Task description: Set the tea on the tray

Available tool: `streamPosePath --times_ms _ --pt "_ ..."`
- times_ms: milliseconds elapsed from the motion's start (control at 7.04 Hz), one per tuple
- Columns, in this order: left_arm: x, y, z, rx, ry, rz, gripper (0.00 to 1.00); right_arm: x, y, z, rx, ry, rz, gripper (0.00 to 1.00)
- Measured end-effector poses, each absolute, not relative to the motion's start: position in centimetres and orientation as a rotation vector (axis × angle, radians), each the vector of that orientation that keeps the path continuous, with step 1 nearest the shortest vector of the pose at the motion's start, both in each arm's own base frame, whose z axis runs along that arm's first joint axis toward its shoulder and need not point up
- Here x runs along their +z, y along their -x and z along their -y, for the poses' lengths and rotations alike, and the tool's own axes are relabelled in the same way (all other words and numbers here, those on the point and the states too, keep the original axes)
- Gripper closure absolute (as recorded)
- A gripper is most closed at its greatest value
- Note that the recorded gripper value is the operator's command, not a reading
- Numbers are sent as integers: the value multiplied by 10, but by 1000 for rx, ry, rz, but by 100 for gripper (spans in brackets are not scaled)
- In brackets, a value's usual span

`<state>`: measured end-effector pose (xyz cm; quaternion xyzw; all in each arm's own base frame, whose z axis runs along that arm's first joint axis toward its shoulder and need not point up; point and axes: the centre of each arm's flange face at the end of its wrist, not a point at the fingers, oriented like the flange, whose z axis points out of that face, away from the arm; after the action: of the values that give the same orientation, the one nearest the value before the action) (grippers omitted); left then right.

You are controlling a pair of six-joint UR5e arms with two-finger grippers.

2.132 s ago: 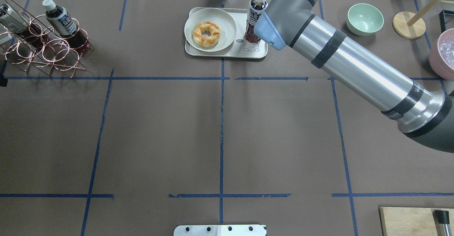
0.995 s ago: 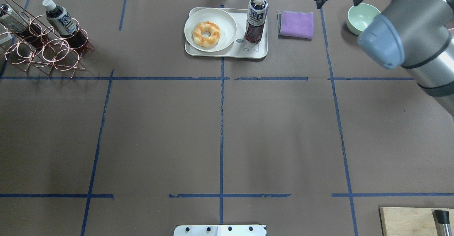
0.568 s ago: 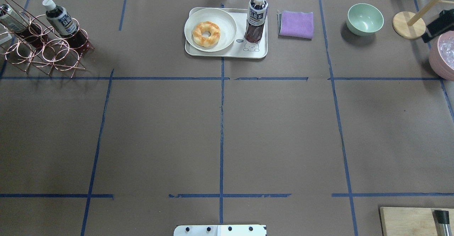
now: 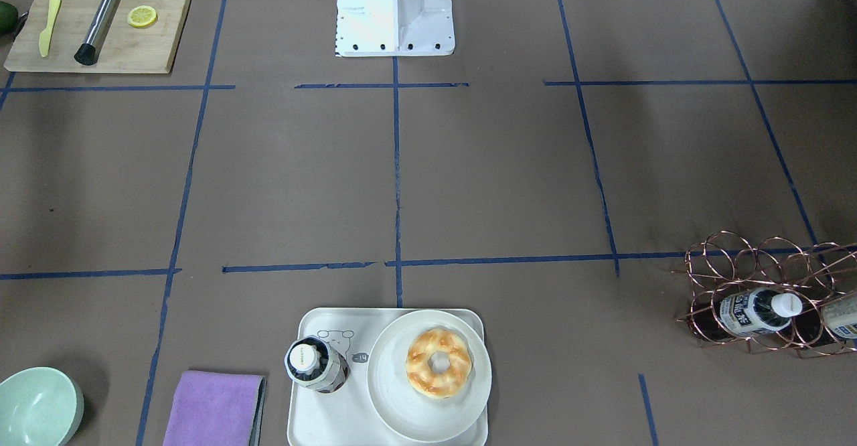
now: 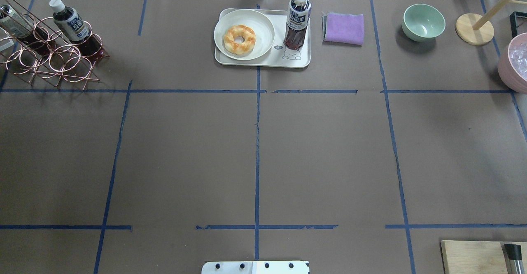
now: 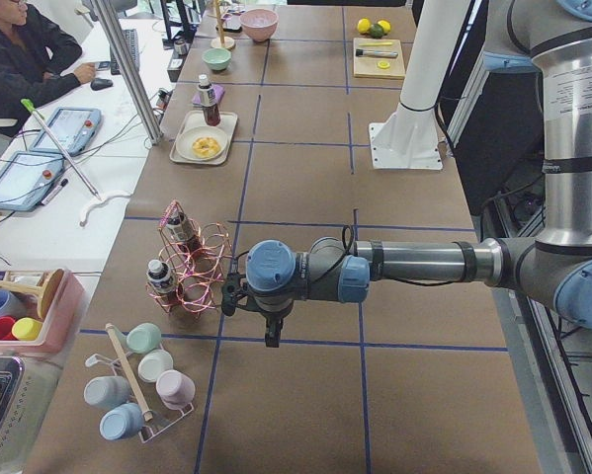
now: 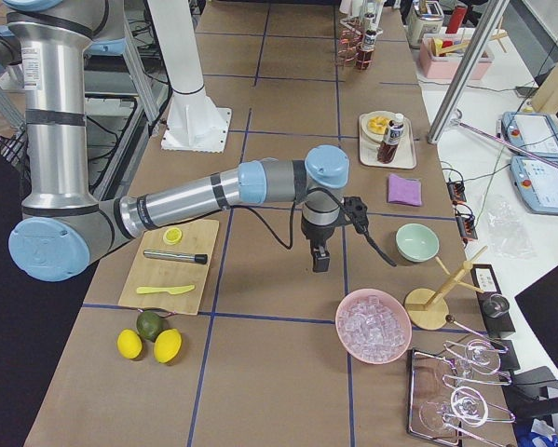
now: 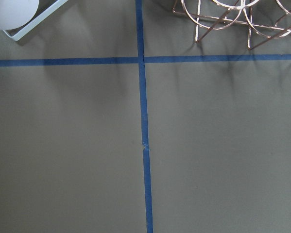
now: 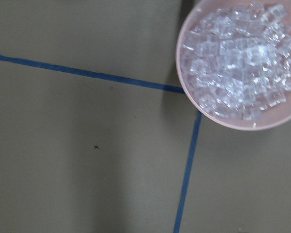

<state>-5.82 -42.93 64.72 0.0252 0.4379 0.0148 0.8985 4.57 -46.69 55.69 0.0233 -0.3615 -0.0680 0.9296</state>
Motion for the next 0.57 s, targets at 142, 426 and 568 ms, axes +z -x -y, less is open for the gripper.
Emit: streamPosePath --times_ms 142,426,568 --pt "647 58 429 31 -53 -906 0 598 -64 456 -80 -21 768 0" --pt "646 58 431 33 -56 -904 0 656 -85 436 -13 -35 847 0" --pt "649 58 429 32 -51 -903 0 670 -88 430 1 -34 863 0"
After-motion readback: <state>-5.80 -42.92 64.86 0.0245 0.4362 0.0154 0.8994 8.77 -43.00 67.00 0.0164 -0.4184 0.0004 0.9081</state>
